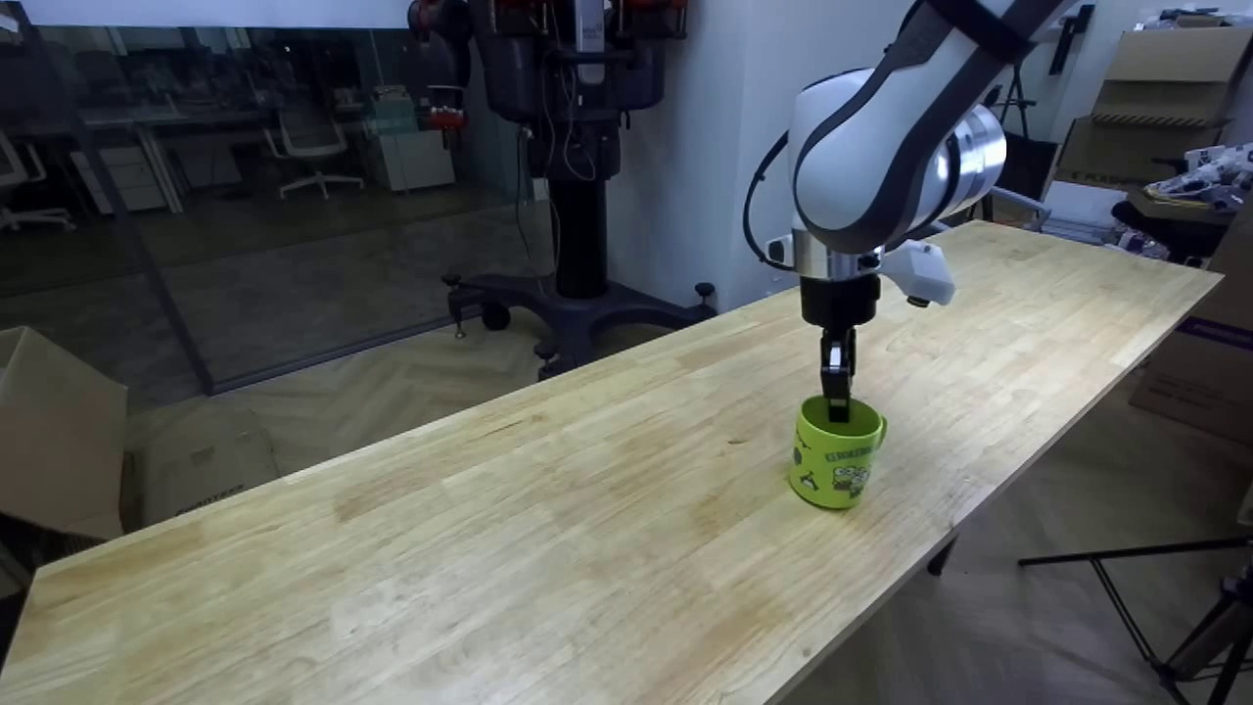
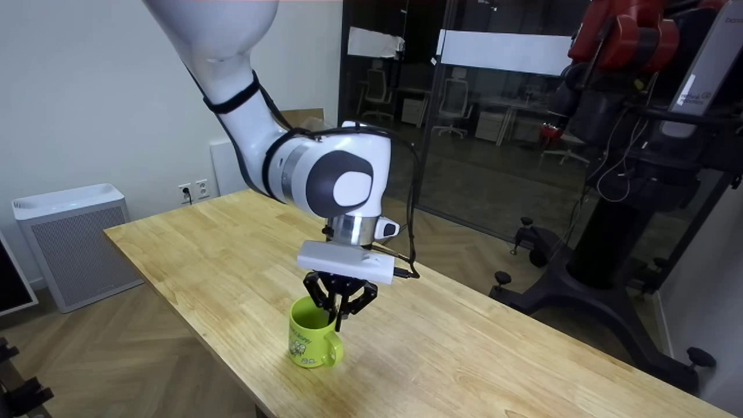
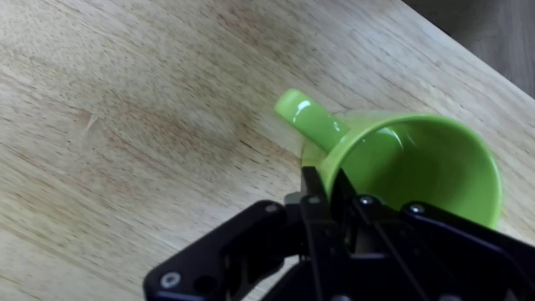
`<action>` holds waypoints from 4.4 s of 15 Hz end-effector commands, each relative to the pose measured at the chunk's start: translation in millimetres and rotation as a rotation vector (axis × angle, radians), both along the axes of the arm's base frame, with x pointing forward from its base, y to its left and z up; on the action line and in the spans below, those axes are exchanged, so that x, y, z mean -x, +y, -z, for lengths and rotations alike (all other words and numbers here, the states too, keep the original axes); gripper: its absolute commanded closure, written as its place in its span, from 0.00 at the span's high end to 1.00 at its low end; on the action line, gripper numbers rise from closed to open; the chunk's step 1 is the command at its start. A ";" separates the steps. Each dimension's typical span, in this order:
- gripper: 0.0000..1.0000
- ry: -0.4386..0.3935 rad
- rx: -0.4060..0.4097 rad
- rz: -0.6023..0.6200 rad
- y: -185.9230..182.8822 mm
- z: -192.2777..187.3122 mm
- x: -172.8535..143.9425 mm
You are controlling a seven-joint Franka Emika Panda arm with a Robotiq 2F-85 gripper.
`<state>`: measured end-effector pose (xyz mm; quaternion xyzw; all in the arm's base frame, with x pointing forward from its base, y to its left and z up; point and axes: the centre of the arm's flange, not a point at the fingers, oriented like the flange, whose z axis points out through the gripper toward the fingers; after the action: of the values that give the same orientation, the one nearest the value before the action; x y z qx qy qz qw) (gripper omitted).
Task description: Move the mug forward
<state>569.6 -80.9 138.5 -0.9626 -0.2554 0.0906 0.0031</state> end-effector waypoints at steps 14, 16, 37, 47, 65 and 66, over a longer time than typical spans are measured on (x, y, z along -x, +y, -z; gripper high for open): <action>0.03 0.039 0.146 0.269 -22.0 -86.9 -145.3; 0.03 0.025 0.151 0.288 -22.8 -94.2 -166.9; 0.03 -0.028 0.109 0.265 19.0 -43.8 -190.2; 0.03 -0.005 0.088 0.253 27.7 -26.9 -184.3; 1.00 0.045 0.113 0.263 23.5 -57.4 -169.6; 1.00 0.022 0.097 0.237 22.6 -32.5 -178.2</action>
<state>747.7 -58.4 171.4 -0.9839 -0.1352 0.1127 -0.0301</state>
